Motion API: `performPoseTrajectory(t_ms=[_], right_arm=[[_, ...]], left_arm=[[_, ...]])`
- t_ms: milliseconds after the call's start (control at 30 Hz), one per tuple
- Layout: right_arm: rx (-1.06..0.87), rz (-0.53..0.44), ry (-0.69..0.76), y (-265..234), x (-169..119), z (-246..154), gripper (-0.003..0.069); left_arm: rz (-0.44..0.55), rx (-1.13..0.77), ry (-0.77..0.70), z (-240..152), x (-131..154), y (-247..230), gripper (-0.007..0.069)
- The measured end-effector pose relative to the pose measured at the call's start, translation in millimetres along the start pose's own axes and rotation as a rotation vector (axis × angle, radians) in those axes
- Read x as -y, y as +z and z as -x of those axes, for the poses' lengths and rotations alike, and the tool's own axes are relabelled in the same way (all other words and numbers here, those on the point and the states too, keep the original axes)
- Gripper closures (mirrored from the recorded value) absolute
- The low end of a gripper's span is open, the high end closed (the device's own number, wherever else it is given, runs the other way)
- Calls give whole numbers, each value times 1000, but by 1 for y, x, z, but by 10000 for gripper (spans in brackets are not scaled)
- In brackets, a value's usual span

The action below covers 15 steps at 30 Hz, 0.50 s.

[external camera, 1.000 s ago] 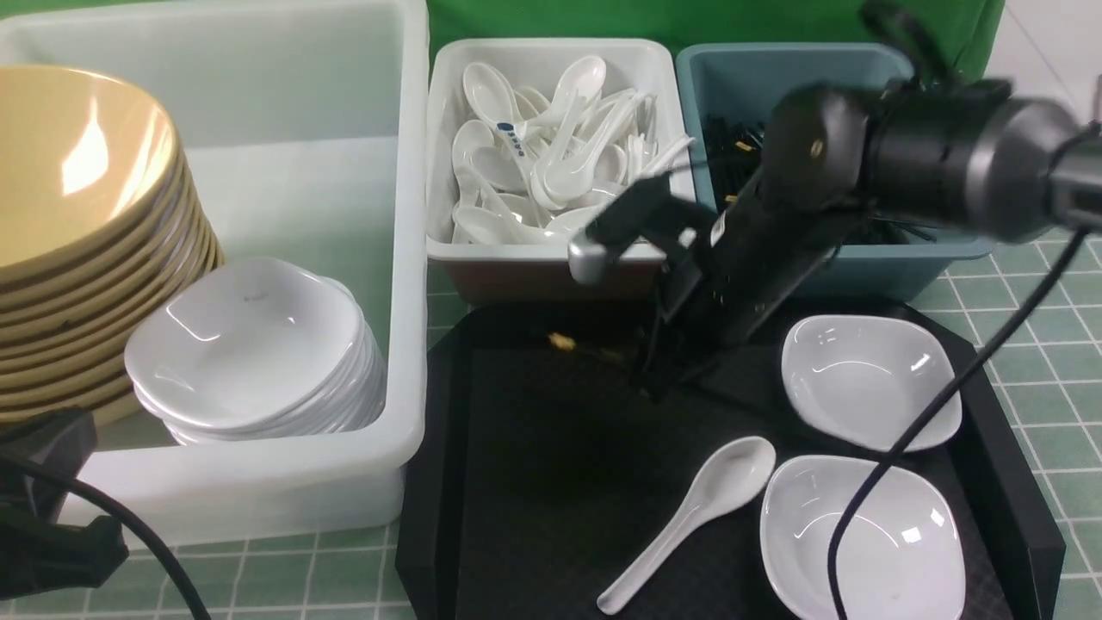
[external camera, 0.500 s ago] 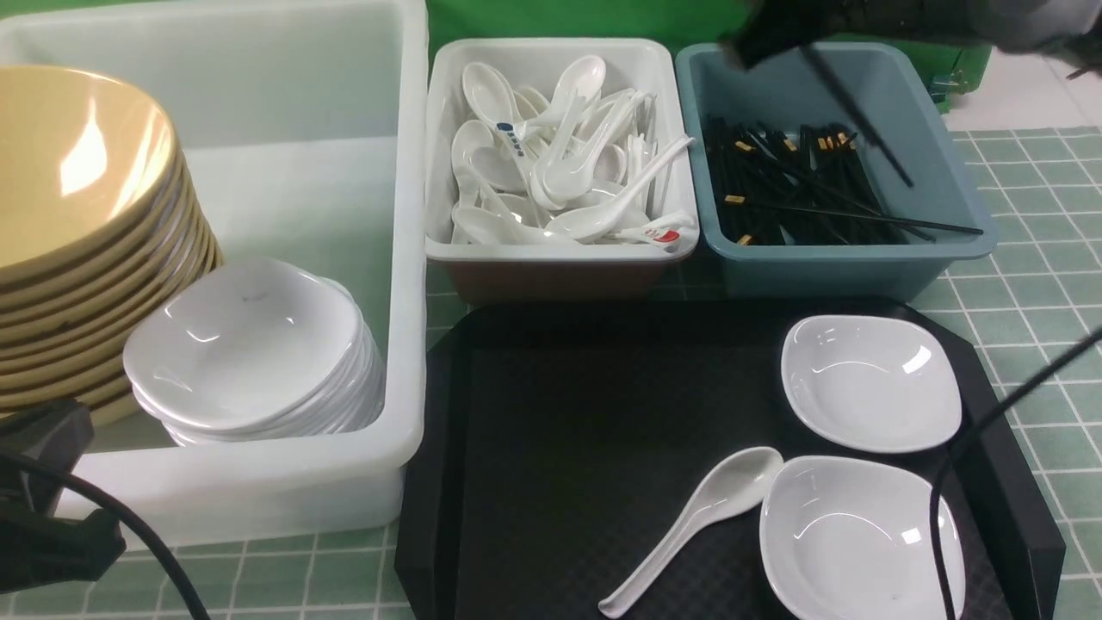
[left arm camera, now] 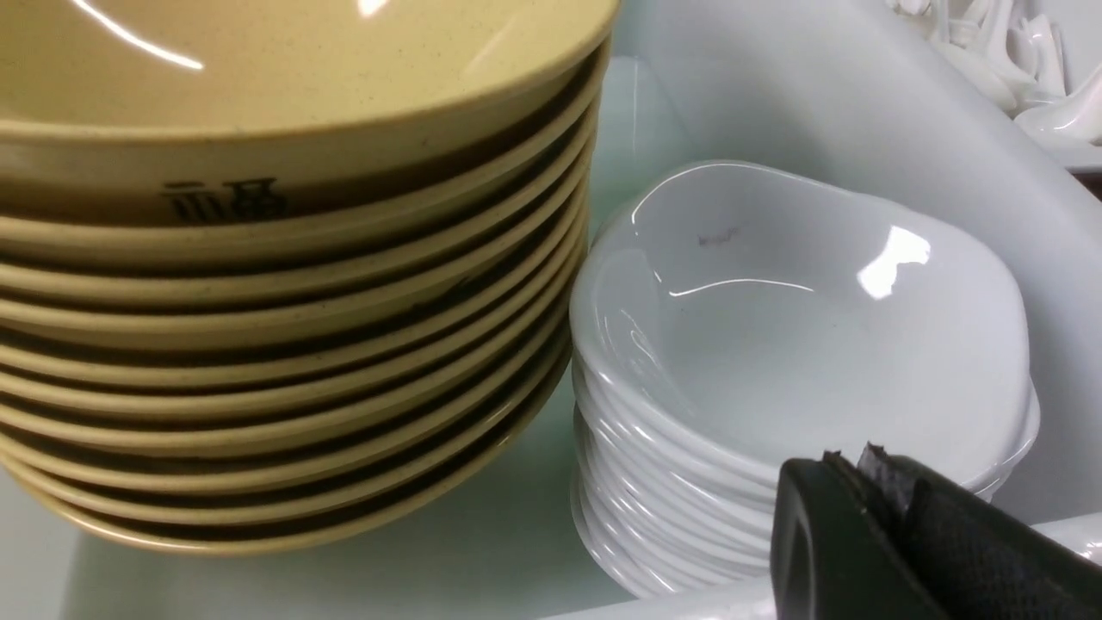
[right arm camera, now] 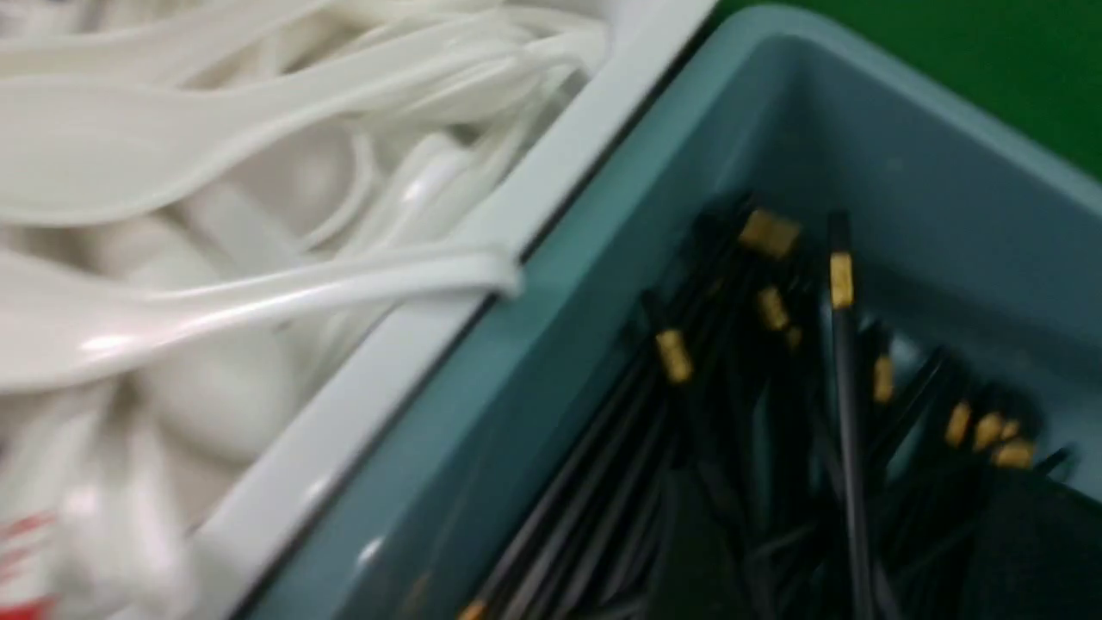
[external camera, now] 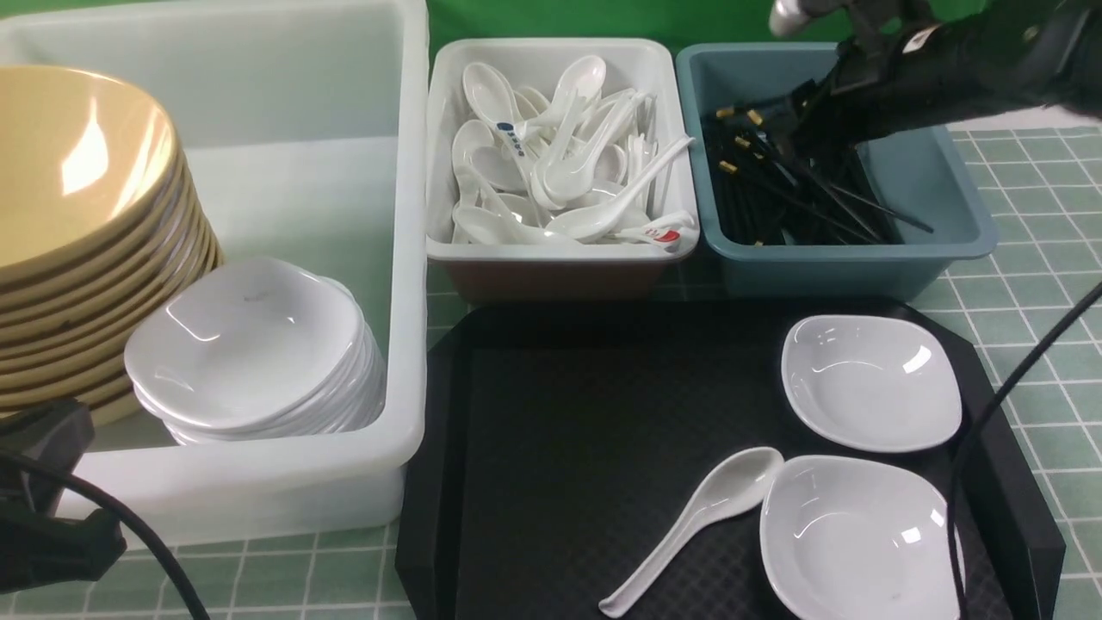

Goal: On blue table put chopsticks spoon bowls plates into blue grey white boxes.
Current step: 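Grasp the chopsticks with the right gripper, then reach for and grasp the small white dish on the black tray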

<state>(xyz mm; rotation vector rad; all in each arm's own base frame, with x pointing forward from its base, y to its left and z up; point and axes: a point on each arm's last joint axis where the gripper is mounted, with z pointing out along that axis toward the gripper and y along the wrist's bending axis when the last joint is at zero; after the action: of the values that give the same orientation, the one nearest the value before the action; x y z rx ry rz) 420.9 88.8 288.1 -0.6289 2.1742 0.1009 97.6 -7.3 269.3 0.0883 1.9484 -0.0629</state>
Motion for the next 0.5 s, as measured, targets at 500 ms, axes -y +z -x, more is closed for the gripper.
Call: performPoseTrajectory(t_ms=[500], right_arm=[[-702, 147, 379, -58, -64, -172, 175]], left_arm=[[-17, 17, -51, 2, 1, 0, 624]])
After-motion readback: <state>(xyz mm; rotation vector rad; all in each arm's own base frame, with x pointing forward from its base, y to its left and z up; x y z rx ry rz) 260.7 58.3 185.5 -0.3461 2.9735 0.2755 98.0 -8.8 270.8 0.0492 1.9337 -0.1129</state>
